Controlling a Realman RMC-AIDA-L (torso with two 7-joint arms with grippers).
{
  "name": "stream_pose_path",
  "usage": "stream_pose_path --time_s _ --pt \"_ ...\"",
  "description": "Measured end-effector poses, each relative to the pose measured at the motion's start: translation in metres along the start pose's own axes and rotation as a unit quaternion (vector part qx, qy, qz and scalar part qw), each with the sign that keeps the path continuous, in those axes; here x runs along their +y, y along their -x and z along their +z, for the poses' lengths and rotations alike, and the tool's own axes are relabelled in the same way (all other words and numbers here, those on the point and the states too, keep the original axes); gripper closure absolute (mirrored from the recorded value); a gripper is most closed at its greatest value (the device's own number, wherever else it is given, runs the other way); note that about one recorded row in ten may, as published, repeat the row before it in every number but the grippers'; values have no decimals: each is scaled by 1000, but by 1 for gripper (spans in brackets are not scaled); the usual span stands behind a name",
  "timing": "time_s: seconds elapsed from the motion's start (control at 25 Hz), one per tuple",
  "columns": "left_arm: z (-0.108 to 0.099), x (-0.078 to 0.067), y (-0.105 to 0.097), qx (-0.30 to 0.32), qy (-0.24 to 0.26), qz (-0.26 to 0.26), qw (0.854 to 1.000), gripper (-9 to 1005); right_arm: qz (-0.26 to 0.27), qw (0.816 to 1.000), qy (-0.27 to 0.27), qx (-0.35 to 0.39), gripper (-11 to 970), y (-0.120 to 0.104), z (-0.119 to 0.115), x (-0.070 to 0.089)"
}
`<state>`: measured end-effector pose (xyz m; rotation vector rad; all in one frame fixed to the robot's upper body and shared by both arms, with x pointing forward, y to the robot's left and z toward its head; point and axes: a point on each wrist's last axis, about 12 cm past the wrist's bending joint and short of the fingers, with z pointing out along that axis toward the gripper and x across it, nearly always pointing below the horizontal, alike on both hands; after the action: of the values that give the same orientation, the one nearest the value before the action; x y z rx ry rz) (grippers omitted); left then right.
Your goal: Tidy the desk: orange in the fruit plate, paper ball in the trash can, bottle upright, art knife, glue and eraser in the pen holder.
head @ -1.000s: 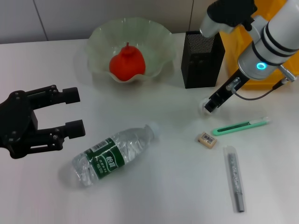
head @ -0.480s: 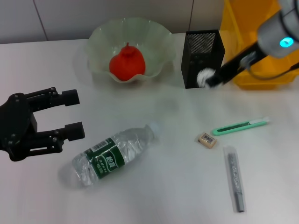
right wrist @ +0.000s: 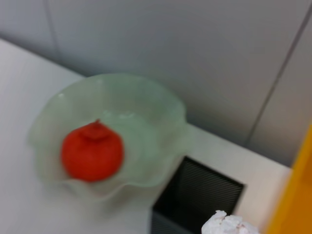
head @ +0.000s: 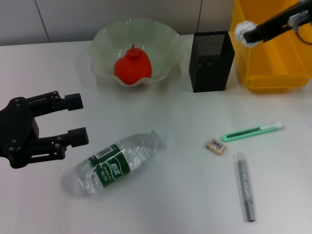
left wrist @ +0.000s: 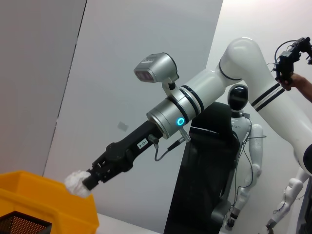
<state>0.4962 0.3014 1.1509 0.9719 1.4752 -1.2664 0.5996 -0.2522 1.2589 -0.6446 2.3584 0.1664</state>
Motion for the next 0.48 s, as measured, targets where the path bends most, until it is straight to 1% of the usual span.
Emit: stream_pose_path --time_s 0.04,0.08,0.12,0.16,0.2,0.28,0.32,0.4,0.48 --pt "0 0 0 0 0 0 1000 221 3 1000 -12 -2 683 0 -1 -4" --pt "0 0 0 0 0 0 1000 221 3 1000 -12 -2 683 0 -1 -4" --pt "0 0 0 0 0 -1 1000 222 5 1000 -25 -2 684 -1 -1 -8" --pt "0 1 0 0 0 -1 1000 222 7 999 -53 1 684 -2 0 -15" --pt "0 1 0 0 0 -1 1000 222 9 998 -64 4 685 -3 1 -19" --pt "0 1 0 0 0 -1 1000 222 12 997 -78 8 685 -5 6 -24" --pt "0 1 0 0 1 -1 1000 222 12 997 -78 8 685 -5 6 -24" --pt "0 1 0 0 1 -1 1000 222 18 995 -100 10 685 -8 21 -33" --pt "0 1 0 0 1 -2 1000 223 18 994 -104 10 685 -8 24 -35"
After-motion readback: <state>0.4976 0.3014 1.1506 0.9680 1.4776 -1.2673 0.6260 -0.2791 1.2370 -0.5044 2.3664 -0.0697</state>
